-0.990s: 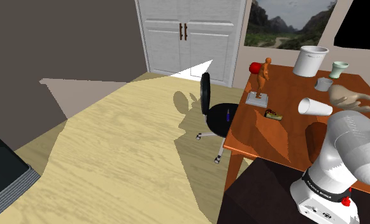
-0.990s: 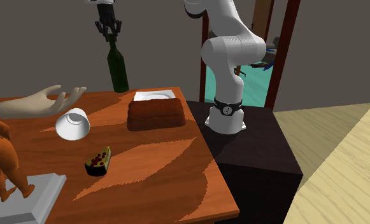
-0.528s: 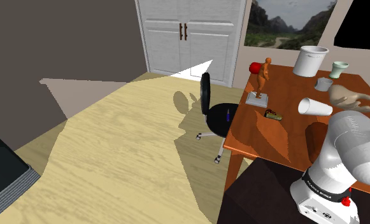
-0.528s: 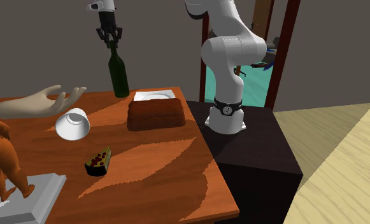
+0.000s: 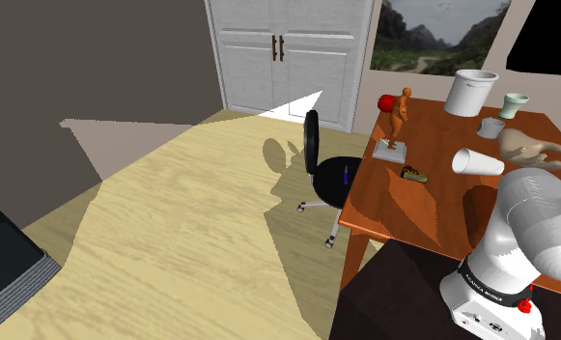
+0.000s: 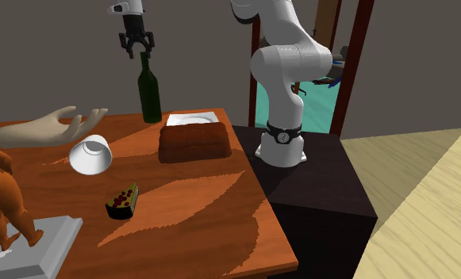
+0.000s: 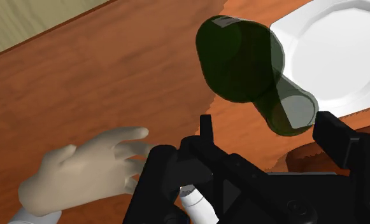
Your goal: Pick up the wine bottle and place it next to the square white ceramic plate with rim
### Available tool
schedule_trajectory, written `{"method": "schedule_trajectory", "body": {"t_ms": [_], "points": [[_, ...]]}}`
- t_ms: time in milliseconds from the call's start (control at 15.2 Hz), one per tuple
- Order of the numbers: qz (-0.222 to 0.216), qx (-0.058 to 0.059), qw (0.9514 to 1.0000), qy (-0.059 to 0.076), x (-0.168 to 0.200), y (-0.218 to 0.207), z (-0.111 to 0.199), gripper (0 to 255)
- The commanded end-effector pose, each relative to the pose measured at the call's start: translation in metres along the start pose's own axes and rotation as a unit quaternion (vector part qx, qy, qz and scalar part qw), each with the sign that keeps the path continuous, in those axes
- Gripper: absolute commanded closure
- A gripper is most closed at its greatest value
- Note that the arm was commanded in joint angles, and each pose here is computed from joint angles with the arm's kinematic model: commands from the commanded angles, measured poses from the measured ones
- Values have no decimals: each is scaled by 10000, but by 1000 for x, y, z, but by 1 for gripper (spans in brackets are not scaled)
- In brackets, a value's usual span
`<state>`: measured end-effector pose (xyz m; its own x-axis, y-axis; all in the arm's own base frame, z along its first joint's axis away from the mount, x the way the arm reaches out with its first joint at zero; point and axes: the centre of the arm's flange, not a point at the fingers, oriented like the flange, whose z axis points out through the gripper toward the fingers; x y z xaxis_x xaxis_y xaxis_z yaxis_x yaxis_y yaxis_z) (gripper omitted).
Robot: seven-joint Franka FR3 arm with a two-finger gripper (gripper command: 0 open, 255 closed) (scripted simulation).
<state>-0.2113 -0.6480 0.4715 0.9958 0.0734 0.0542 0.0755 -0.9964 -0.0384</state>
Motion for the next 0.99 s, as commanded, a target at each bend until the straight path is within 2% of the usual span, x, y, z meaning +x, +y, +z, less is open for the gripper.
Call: {"method": "schedule_trajectory", "body": {"t_ms": [0,198,462,924], "points": [[0,-1,10000,0,0,0,0,0],[0,-1,10000,0,0,0,0,0],[0,-1,10000,0,0,0,-50,0],[0,-1,10000,0,0,0,-50,0]]}}
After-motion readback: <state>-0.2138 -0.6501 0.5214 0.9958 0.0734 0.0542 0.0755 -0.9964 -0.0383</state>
